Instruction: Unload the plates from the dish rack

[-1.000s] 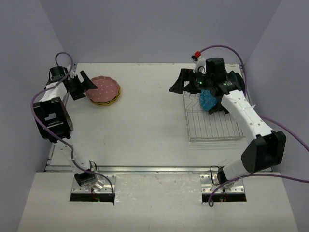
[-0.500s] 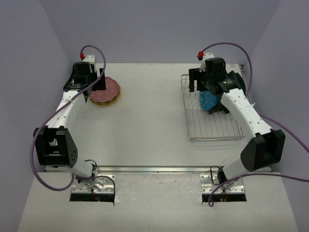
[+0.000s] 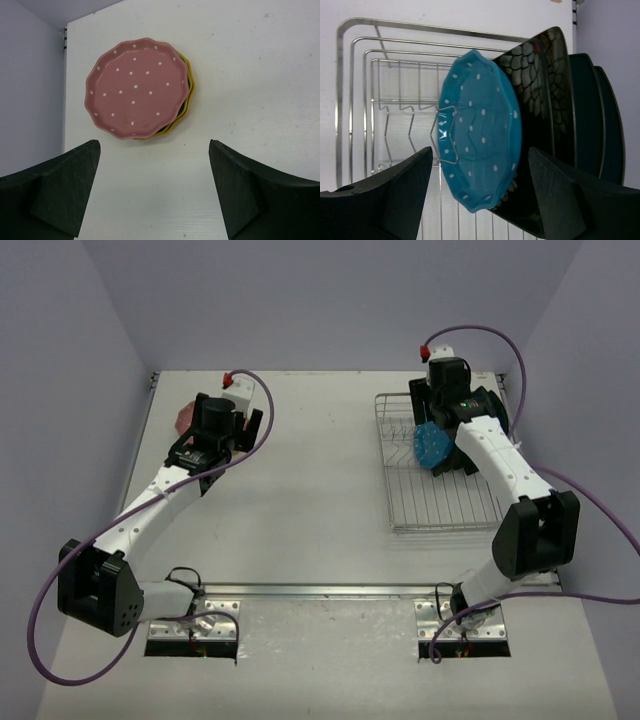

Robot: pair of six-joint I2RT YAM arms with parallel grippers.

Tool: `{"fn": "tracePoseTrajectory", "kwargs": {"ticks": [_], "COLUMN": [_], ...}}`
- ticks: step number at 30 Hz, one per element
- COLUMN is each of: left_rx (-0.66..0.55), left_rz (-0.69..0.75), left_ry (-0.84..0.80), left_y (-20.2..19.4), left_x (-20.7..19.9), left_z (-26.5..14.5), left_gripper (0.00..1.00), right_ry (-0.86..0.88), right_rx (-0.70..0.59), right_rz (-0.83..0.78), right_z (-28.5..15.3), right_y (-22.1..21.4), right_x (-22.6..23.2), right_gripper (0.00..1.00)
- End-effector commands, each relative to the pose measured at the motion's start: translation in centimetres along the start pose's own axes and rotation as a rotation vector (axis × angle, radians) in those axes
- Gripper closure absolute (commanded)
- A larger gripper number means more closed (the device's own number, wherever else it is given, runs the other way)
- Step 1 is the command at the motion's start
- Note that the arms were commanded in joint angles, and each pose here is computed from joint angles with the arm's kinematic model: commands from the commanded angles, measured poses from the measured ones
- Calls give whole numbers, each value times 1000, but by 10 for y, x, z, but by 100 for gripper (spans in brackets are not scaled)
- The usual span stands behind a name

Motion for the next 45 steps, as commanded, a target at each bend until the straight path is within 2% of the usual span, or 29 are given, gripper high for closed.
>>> {"fn": "tracePoseTrajectory", "kwargs": {"ticks": [1,16,19,22,24,32,45], "left_rx": [-66,-90,-90,-91,-90,-98,-136], "left_rz": [-14,-19,-22,-21,-19,-42,-45], "left_ry": [57,56,55,57,56,49,56], "left_y": [10,19,19,20,19,19,30], "left_x": [6,4,4,3,3,1,7], "left_z": [-6,-8,-9,-9,-9,-9,-14], "left_gripper": [12,11,11,11,11,8,7], "right_ry": [-72,11,85,140,153,198,161], "right_rx": [-37,123,173,168,160,53,-259], "right_rz": [18,34,61,105,118,162,117], "right_z": [10,55,56,49,44,4,-66], "right_y": [8,-26,-33,-28,-23,14,79], "right_x": [-11,1,9,12,11,0,-16], "right_gripper": [22,32,43,65,72,99,100]}}
Point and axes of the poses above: each gripper's point midway between its finger pads, its own z axis out along the fingers, its own x axis along the line the jaws close on, y = z × x, the point moved 10 cm from there along -z, back along the fingers, and after that the axes turned 4 degrees about z, right-handed, at the moved point
